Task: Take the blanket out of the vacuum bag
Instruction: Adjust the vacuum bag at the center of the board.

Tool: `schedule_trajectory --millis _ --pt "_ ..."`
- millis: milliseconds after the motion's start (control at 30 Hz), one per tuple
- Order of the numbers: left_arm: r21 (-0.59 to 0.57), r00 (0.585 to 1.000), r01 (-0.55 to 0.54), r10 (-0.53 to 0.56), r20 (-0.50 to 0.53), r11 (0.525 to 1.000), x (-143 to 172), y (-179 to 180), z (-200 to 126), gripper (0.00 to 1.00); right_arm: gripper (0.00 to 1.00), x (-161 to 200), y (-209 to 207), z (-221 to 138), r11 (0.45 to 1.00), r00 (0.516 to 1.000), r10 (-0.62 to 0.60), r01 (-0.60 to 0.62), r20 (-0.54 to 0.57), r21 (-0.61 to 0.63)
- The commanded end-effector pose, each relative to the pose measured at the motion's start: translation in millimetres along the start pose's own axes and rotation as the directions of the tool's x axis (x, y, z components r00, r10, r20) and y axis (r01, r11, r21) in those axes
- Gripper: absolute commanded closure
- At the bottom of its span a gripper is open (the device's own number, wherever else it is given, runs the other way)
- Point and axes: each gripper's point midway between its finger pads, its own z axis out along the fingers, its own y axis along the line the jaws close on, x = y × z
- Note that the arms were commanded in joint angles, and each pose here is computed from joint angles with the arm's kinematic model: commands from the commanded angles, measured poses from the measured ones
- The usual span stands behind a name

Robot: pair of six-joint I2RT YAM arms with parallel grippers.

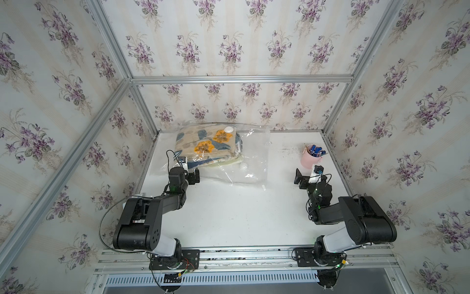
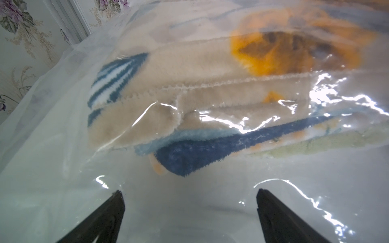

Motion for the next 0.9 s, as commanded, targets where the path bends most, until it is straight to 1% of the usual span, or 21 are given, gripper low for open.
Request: schedule_trajectory --millis 0,67,100,133,200,233,300,333,367,400,433,467,500,533,567,600,633,667,700,800,867 --pt "-0.003 1.0 0.003 -0.003 0.012 1.0 -7.8 0.6 -0.7 0.0 0.0 -22.3 -7.6 0.8 0.998 0.999 0.017 -0.02 0.046 0.052" --pt "-0.013 1.0 0.0 -0.001 -0.003 1.0 -19.7 1.4 -3.5 0.0 0.0 -25.7 -9.2 10.4 0.997 1.0 0.002 -0.001 -0.023 0.078" --pt "-0.013 0.999 -0.005 0.005 -0.039 1.0 -24.3 1.3 -6.6 0.0 0.0 -29.3 -12.0 14.2 0.995 0.999 0.001 0.003 -0.047 0.103" --pt "-0.012 1.0 -0.006 0.006 -0.028 1.0 -44.7 0.9 -15.2 0.0 0.0 -34.3 -16.2 18.6 0.99 0.997 0.025 -0.014 -0.075 0.144" --pt "0.006 1.0 -0.005 0.005 -0.016 1.0 -67.1 -3.4 -28.5 0.0 0.0 -40.4 -24.4 26.0 0.968 0.981 0.13 -0.094 -0.147 0.233" --pt "0.006 1.0 0.007 -0.007 -0.007 1.0 -77.5 -3.7 -36.3 0.0 0.0 -46.1 -24.9 31.6 0.954 0.964 0.196 -0.145 -0.179 0.263" --pt "-0.01 0.999 0.046 -0.046 0.007 0.999 -96.5 -0.9 -54.2 0.0 0.0 -46.4 -17.0 43.4 0.938 0.93 0.287 -0.225 -0.229 0.263" --pt "-0.02 0.997 0.081 -0.081 0.007 0.997 -104.2 1.3 -63.8 0.0 0.0 -40.9 -16.6 48.8 0.9 0.888 0.392 -0.316 -0.242 0.301" --pt "-0.033 0.993 0.122 -0.122 0.0 0.992 -109.3 3.8 -71.8 0.0 0.0 -28.8 -16.1 53.5 0.859 0.824 0.485 -0.387 -0.291 0.337" --pt "-0.044 0.987 0.163 -0.163 -0.005 0.986 -112.5 5.9 -77.8 0.0 0.0 -20.2 -9.2 57.3 0.851 0.778 0.517 -0.421 -0.357 0.315" --pt "-0.048 0.974 0.226 -0.227 -0.012 0.973 -114.4 6.9 -82.8 0.0 0.14 -18.2 8.4 64.1 0.868 0.757 0.495 -0.451 -0.426 0.207" --pt "-0.05 0.954 0.298 -0.3 -0.025 0.953 -113.5 6.3 -85.4 0.0 0.35 -19.0 25.2 65.8 0.878 0.761 0.46 -0.468 -0.457 0.103" --pt "-0.075 0.928 0.366 -0.369 -0.044 0.928 -107.7 8.9 -87.1 0.0 0.44 -21.7 34.2 63.6 0.874 0.767 0.452 -0.482 -0.455 0.056" --pt "-0.142 0.887 0.448 -0.459 -0.056 0.883 -96.9 17.1 -88.4 0.0 0.5 -26.4 41.9 59.0 0.871 0.777 0.449 -0.491 -0.442 0.023" --pt "-0.229 0.836 0.52 -0.545 -0.062 0.823 -83.0 27.4 -91.6 0.0 0.52 -32.2 48.3 54.7 0.868 0.785 0.448 -0.496 -0.429 -0.002" --pt "-0.257 0.799 0.562 -0.596 -0.076 0.786 -74.0 31.5 -91.3 0.0 0.49 -41.2 59.2 50.2 0.857 0.789 0.445 -0.512 -0.424 -0.055" --pt "-0.194 0.801 0.56 -0.586 -0.118 0.805 -72.1 22.8 -85.3 0.0 0.42 -49.9 74.6 45.8 0.836 0.788 0.435 -0.533 -0.436 -0.129" --pt "-0.157 0.796 0.567 -0.587 -0.149 0.808 -70.2 16.2 -81.8 0.0 0.37 -56.7 88.0 42.8 0.812 0.782 0.428 -0.553 -0.454 -0.187" --pt "-0.14 0.783 0.579 -0.595 -0.182 0.803 -66.8 10.6 -79.3 0.0 0.34 -62.5 101.3 40.7 0.782 0.77 0.423 -0.576 -0.478 -0.237" --pt "-0.089 0.763 0.581 -0.58 -0.285 0.809 -59.0 -7.3 -77.0 0.0 0.3 -67.4 132.6 37.3 0.706 0.737 0.424 -0.633 -0.526 -0.318" --pt "-0.081 0.755 0.575 -0.565 -0.333 0.815 -53.7 -12.6 -81.3 0.0 0.29 -63.3 152.1 40.1 0.689 0.725 0.398 -0.641 -0.562 -0.338"
